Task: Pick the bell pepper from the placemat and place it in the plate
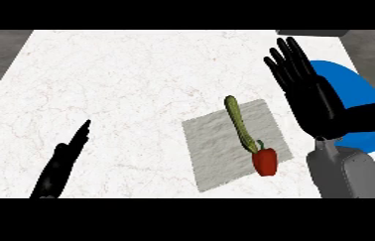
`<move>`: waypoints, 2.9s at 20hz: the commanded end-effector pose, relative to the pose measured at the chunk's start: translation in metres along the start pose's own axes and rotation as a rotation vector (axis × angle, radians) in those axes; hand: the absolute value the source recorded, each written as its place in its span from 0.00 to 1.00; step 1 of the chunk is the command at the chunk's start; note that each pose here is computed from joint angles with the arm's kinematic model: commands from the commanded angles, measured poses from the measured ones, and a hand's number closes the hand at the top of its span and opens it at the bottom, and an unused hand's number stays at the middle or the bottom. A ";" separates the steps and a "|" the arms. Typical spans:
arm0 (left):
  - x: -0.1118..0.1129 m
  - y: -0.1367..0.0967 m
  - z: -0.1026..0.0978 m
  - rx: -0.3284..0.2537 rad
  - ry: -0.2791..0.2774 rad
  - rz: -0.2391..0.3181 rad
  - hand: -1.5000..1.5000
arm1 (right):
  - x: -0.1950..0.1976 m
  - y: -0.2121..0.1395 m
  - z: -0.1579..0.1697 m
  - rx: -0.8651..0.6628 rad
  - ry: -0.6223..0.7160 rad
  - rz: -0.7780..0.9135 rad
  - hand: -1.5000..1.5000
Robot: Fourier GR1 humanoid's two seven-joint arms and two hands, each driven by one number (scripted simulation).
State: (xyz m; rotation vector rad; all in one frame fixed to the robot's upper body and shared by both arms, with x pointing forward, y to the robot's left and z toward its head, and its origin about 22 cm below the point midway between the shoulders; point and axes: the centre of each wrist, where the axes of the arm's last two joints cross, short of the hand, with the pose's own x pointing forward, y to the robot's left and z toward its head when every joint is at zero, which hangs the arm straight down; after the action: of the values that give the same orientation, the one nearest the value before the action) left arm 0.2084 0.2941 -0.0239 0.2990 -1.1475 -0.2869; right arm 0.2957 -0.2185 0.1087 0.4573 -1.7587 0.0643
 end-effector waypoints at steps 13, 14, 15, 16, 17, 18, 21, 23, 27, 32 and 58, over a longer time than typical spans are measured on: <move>0.013 -0.055 -0.011 -0.088 -0.040 0.351 0.50 | -0.043 -0.175 0.137 -0.705 -0.142 0.379 0.00; 0.025 -0.060 -0.011 -0.074 -0.023 0.376 0.50 | -0.054 -0.179 0.158 -0.689 -0.167 0.369 0.00; 0.024 -0.056 -0.024 -0.095 -0.036 0.372 0.50 | -0.062 -0.180 0.149 -0.642 -0.171 0.347 0.00; 0.018 -0.054 -0.022 -0.073 -0.023 0.381 0.50 | -0.052 -0.185 0.159 -0.633 -0.181 0.365 0.00; 0.020 -0.042 -0.016 -0.092 -0.010 0.374 0.50 | -0.068 -0.172 0.174 -0.605 -0.164 0.376 0.00; 0.024 -0.038 -0.019 -0.081 -0.013 0.361 0.50 | -0.041 -0.209 0.156 -0.605 -0.174 0.425 0.00; 0.014 -0.054 -0.024 -0.060 -0.014 0.380 0.50 | -0.023 -0.192 0.171 -0.486 -0.056 0.498 0.00; 0.022 -0.052 -0.021 -0.082 -0.009 0.391 0.50 | -0.017 -0.195 0.182 -0.374 0.069 0.615 0.00; 0.026 -0.056 -0.019 -0.075 -0.021 0.382 0.50 | 0.010 -0.189 0.161 -0.184 0.233 0.724 0.00; 0.014 -0.064 -0.015 -0.071 -0.016 0.387 0.50 | 0.026 -0.148 0.135 -0.109 0.314 0.821 0.00; 0.020 -0.030 -0.024 -0.094 -0.028 0.390 0.50 | -0.044 -0.039 0.119 -0.013 0.520 0.872 0.00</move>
State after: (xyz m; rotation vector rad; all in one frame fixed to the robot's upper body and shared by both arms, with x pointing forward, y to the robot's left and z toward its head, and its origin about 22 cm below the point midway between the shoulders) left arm 0.2343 0.2475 -0.0312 0.0049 -1.1850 -0.0030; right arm 0.2161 -0.2903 0.0335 -0.3312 -1.3161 0.7075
